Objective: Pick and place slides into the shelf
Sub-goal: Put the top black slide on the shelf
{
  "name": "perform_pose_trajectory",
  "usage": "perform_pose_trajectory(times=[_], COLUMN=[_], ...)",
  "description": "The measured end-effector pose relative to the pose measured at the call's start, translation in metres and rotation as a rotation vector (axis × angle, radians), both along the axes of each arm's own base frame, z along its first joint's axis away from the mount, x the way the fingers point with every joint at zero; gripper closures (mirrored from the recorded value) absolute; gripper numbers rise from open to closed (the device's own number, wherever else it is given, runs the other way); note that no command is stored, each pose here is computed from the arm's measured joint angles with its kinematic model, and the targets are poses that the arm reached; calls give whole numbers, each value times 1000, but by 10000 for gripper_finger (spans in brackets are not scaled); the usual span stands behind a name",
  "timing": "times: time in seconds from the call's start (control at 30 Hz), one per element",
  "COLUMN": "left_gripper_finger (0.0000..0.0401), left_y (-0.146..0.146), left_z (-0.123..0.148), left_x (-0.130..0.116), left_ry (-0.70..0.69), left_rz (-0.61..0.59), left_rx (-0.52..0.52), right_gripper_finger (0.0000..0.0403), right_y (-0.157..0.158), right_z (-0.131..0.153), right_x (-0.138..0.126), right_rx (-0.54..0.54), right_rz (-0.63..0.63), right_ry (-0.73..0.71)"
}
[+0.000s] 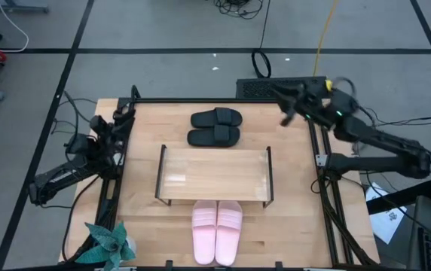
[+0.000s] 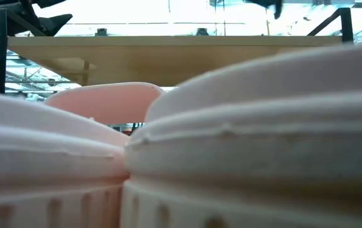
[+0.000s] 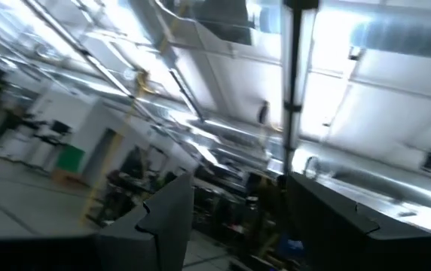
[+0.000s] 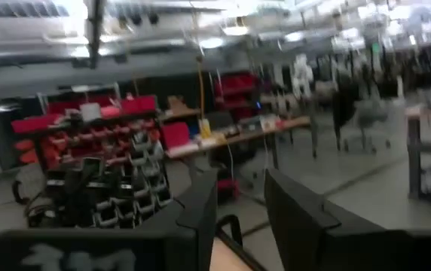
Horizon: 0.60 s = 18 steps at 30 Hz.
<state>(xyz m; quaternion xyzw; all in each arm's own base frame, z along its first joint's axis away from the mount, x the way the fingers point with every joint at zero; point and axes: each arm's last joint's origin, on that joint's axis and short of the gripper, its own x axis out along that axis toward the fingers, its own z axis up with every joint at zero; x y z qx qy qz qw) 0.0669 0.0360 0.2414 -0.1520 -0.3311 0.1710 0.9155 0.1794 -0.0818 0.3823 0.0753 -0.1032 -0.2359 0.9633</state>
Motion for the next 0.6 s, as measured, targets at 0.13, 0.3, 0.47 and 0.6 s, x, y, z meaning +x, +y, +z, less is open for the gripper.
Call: perform_pose_trajectory(times=[0.13,0.3,0.47,0.6], left_gripper_finger=[189,190,190,190], left_y=[3,4,4,5], left_z=[-3,-4,-4,-6], left_x=[0,0,0,1], left_ry=[31,58,63,70], left_rz=[101,159,167,186], left_rx=[-19,-15,-9,-33], right_gripper_finger=[298,298,298,298], right_y=[-28,-71,-109,-127], right_z=[11,5,-14,-41], right_x=[32,63,75,74], right_rx=[57,113,174,321], right_rz=[57,33,-23,-69], right_ry=[82,185,308,418])
